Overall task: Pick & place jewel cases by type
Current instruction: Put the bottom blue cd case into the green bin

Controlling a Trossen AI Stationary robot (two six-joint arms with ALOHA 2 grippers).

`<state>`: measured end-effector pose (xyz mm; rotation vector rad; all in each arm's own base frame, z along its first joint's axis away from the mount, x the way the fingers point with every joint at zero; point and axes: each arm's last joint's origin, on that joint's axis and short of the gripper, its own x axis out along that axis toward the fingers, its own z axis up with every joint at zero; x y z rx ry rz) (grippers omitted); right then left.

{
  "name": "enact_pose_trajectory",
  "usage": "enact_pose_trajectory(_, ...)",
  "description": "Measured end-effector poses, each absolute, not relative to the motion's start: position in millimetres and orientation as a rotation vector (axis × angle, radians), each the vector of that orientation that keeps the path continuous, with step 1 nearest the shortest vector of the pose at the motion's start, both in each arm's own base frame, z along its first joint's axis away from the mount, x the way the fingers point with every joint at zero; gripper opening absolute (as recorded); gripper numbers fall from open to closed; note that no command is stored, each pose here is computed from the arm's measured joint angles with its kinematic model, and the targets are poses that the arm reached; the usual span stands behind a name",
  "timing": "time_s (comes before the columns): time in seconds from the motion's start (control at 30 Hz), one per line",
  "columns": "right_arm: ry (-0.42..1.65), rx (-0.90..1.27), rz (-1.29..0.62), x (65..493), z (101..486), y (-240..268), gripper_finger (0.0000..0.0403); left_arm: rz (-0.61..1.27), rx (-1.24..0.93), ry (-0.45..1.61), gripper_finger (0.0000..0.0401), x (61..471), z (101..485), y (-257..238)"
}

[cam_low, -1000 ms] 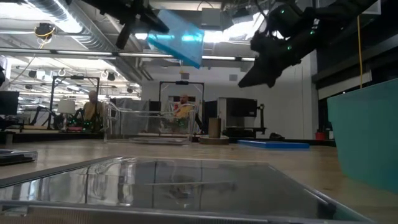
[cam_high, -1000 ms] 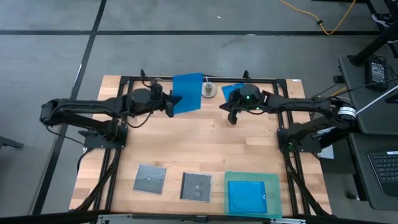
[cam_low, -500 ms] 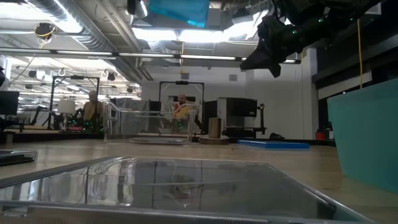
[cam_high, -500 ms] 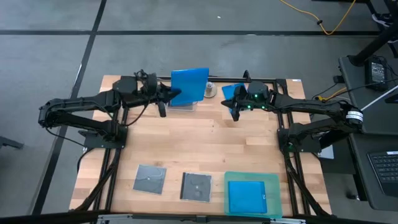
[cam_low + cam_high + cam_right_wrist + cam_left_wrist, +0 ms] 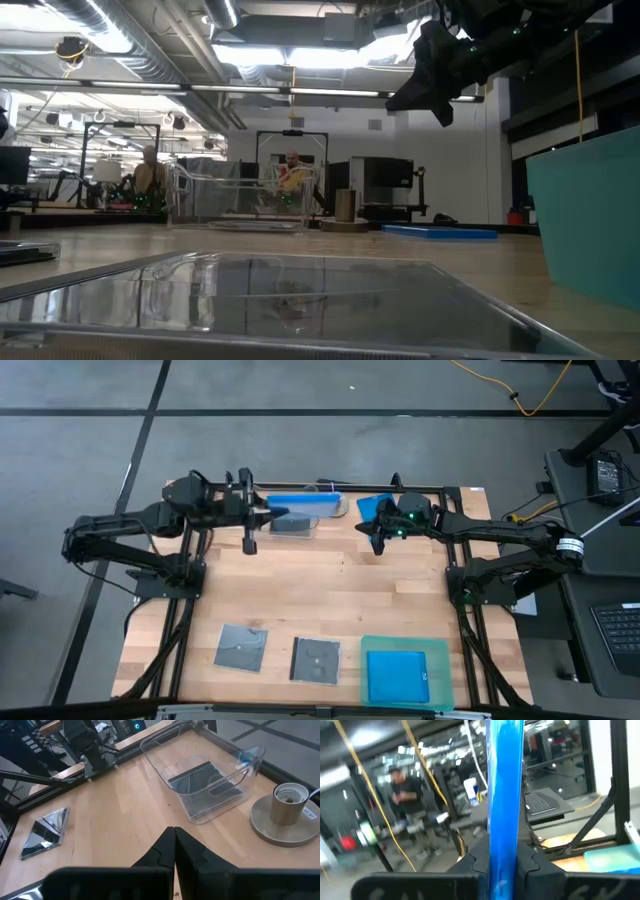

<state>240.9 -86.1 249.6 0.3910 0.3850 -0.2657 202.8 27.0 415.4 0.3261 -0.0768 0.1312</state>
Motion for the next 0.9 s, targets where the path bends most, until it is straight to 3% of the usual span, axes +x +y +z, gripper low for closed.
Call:
enact_pose_trajectory(0.5,0.382,0.414,-0.272,240.9,249.6,-86.4,0.0007,0.184,0.851,-0.18,0.0022,181.8,472.2,4.3)
enact_pose_trajectory(0.9,0.377,0.437,-0.289,240.7,249.6,-86.8,0.0007,0.243,1.244,-0.14,0.0022,172.8,483.1,-27.0)
